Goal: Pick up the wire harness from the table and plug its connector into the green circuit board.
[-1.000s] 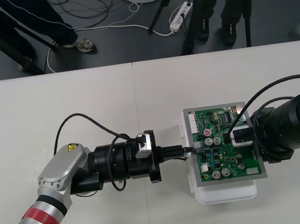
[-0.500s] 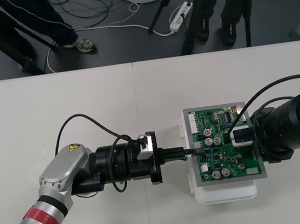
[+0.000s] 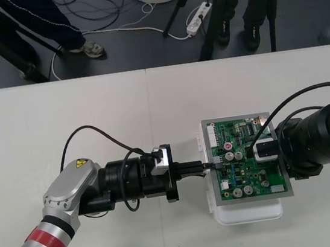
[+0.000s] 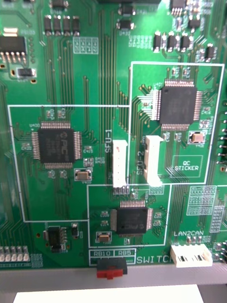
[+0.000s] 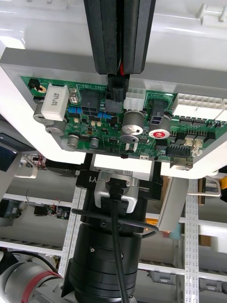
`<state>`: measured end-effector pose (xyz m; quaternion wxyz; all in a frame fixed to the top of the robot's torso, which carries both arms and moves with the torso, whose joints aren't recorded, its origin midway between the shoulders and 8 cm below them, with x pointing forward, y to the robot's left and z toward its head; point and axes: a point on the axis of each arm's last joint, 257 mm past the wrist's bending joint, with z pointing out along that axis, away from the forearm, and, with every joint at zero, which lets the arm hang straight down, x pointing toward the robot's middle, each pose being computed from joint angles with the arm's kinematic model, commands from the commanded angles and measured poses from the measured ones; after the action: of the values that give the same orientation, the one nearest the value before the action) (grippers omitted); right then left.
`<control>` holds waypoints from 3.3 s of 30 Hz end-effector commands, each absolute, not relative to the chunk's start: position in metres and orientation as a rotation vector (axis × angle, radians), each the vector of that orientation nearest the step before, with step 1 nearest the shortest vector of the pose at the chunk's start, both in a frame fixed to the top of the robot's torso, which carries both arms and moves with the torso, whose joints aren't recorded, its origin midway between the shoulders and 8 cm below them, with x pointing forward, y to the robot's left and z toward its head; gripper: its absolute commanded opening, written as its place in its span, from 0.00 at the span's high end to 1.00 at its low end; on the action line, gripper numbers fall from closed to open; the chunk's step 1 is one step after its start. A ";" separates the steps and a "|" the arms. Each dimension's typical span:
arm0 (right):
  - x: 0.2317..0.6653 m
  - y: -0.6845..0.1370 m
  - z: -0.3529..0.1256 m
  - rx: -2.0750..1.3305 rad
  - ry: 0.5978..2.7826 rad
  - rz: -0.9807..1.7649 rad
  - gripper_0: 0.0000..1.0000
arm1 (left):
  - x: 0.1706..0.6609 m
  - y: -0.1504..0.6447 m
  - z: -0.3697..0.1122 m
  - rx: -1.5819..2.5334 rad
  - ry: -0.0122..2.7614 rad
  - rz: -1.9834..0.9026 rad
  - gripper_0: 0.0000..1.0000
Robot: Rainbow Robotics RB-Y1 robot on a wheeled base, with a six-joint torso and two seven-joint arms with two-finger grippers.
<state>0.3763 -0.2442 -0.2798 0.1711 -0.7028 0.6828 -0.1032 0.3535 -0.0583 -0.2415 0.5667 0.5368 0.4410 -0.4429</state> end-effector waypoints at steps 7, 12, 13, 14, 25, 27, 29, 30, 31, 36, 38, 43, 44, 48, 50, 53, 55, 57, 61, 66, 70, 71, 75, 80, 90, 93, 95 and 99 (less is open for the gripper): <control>0.377 -0.224 -0.277 -2.016 1.862 -0.273 0.00 | 0.356 -0.070 -0.236 1.318 0.971 -0.972 1.00; 0.376 -0.223 -0.277 -2.016 1.863 -0.268 0.00 | 0.352 -0.071 -0.237 1.330 0.964 -0.980 1.00; 0.376 -0.223 -0.277 -2.015 1.861 -0.268 0.00 | 0.352 -0.071 -0.238 1.328 0.966 -0.981 1.00; 0.376 -0.223 -0.278 -2.014 1.864 -0.266 0.00 | 0.351 -0.071 -0.237 1.329 0.964 -0.983 1.00; 0.376 -0.220 -0.277 -2.014 1.859 -0.258 0.00 | 0.347 -0.071 -0.236 1.340 0.943 -0.988 1.00; 0.375 -0.220 -0.278 -2.013 1.860 -0.257 0.00 | 0.346 -0.071 -0.236 1.337 0.941 -0.990 1.00; 0.375 -0.220 -0.278 -2.014 1.860 -0.255 0.00 | 0.345 -0.071 -0.236 1.340 0.939 -0.992 1.00; 0.376 -0.220 -0.277 -2.012 1.858 -0.259 0.00 | 0.345 -0.071 -0.235 1.339 0.936 -0.991 1.00; 0.376 -0.220 -0.277 -2.015 1.857 -0.259 0.00 | 0.345 -0.071 -0.235 1.340 0.937 -0.990 1.00; 0.374 -0.219 -0.278 -2.017 1.857 -0.250 0.00 | 0.344 -0.072 -0.231 1.342 0.920 -0.987 1.00; 0.374 -0.218 -0.278 -2.017 1.856 -0.247 0.00 | 0.342 -0.072 -0.231 1.338 0.920 -0.991 1.00; 0.374 -0.218 -0.278 -2.018 1.856 -0.242 0.00 | 0.343 -0.069 -0.233 1.337 0.926 -0.987 1.00; 0.374 -0.217 -0.278 -2.017 1.855 -0.240 0.00 | 0.343 -0.069 -0.233 1.339 0.925 -0.987 1.00; 0.373 -0.218 -0.278 -2.017 1.856 -0.241 0.00 | 0.347 -0.062 -0.233 1.342 0.931 -0.971 1.00; 0.374 -0.217 -0.278 -2.017 1.855 -0.240 0.00 | 0.347 -0.060 -0.231 1.348 0.928 -0.966 1.00; 0.373 -0.217 -0.278 -2.018 1.856 -0.240 0.00 | 0.349 -0.055 -0.234 1.354 0.936 -0.958 1.00; 0.373 -0.217 -0.278 -2.018 1.856 -0.240 0.00 | 0.349 -0.053 -0.233 1.356 0.935 -0.956 1.00; 0.373 -0.217 -0.278 -2.018 1.856 -0.238 0.00 | 0.350 -0.050 -0.231 1.350 0.933 -0.960 1.00; 0.373 -0.217 -0.278 -2.017 1.856 -0.235 0.00 | 0.350 -0.045 -0.233 1.357 0.937 -0.959 1.00; 0.372 -0.215 -0.277 -2.019 1.852 -0.232 0.00 | 0.349 -0.043 -0.234 1.359 0.939 -0.959 1.00; 0.372 -0.215 -0.278 -2.018 1.854 -0.228 0.00 | 0.350 -0.040 -0.234 1.357 0.941 -0.956 1.00; 0.372 -0.215 -0.278 -2.017 1.852 -0.230 0.00 | 0.350 -0.039 -0.234 1.357 0.942 -0.957 1.00; 0.371 -0.215 -0.278 -2.018 1.853 -0.224 0.00 | 0.350 -0.028 -0.234 1.361 0.941 -0.957 1.00; 0.371 -0.215 -0.278 -2.019 1.854 -0.224 0.00 | 0.349 -0.016 -0.234 1.362 0.946 -0.959 1.00; 0.372 -0.215 -0.278 -2.018 1.853 -0.228 0.00 | 0.345 0.016 -0.226 1.371 0.914 -0.971 1.00; 0.372 -0.215 -0.278 -2.017 1.852 -0.228 0.00 | 0.342 0.019 -0.222 1.374 0.898 -0.980 1.00; 0.371 -0.215 -0.278 -2.019 1.854 -0.224 0.00 | 0.342 0.017 -0.221 1.374 0.892 -0.981 1.00; 0.372 -0.215 -0.277 -2.017 1.853 -0.227 0.00 | 0.341 0.012 -0.219 1.365 0.884 -0.989 1.00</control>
<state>0.3760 -0.2434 -0.2800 0.1717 -0.7028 0.6828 -0.1016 0.3546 0.0062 -0.2365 0.5614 0.5635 0.4294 -0.4278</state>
